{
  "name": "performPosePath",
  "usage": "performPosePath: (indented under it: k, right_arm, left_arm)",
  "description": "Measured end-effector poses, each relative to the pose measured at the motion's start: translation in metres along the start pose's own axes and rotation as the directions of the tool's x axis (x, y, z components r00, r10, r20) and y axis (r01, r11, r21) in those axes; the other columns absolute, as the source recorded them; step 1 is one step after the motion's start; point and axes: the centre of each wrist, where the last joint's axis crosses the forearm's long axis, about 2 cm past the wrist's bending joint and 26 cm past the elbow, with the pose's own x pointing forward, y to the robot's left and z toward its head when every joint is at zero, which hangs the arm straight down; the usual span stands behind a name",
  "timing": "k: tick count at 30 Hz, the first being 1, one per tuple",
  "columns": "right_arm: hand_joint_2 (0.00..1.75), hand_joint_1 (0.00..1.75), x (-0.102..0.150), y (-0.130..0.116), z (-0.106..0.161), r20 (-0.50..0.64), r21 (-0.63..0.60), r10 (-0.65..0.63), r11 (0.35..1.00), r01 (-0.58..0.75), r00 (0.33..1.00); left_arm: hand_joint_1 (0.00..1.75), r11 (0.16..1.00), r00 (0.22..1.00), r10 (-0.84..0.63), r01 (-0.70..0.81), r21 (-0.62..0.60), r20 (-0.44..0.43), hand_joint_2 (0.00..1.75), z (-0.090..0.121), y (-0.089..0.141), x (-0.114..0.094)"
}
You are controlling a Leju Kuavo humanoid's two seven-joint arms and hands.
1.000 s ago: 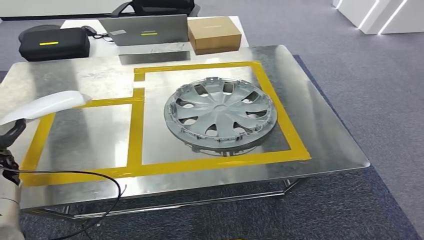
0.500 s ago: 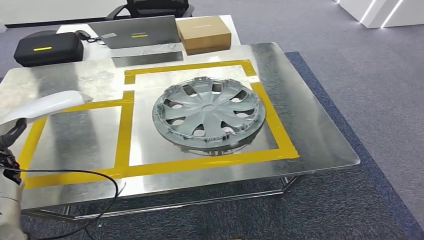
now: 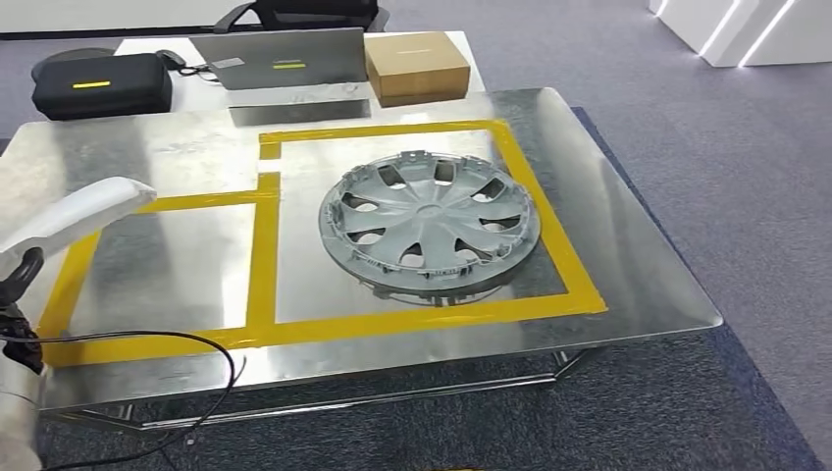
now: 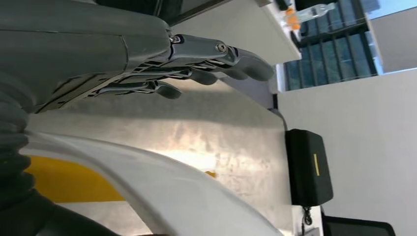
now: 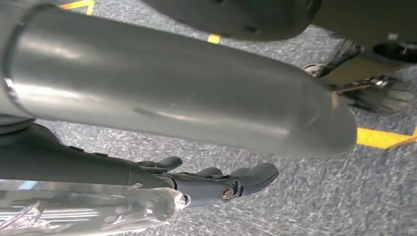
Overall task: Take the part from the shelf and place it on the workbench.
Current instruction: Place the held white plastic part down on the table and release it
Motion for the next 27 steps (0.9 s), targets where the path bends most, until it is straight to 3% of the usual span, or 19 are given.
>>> performPosePath:
  k: [10, 14, 20, 27]
  right_arm:
    - [0.0, 0.0, 0.0, 0.0, 0.0, 0.009, -0.005, 0.0, 1.0, 0.0, 1.0]
    - [0.0, 0.0, 0.0, 0.0, 0.0, 0.009, -0.004, 0.0, 1.0, 0.0, 1.0]
    - [0.0, 0.0, 0.0, 0.0, 0.0, 0.008, -0.005, 0.0, 1.0, 0.0, 1.0]
    - [0.0, 0.0, 0.001, 0.0, 0.0, 0.008, -0.004, -0.002, 1.0, 0.002, 1.0]
  left_arm:
    - [0.0, 0.996, 0.98, 0.08, -0.084, -0.013, -0.182, 1.75, 0.019, 0.004, -0.019]
    - [0.0, 0.995, 0.973, 0.1, -0.103, -0.006, -0.209, 0.0, 0.02, 0.006, -0.022]
    - [0.0, 0.995, 0.957, 0.101, -0.101, 0.015, -0.272, 0.0, 0.02, 0.007, -0.024]
    - [0.0, 0.996, 0.958, 0.083, -0.084, 0.009, -0.275, 0.0, 0.01, 0.003, -0.019]
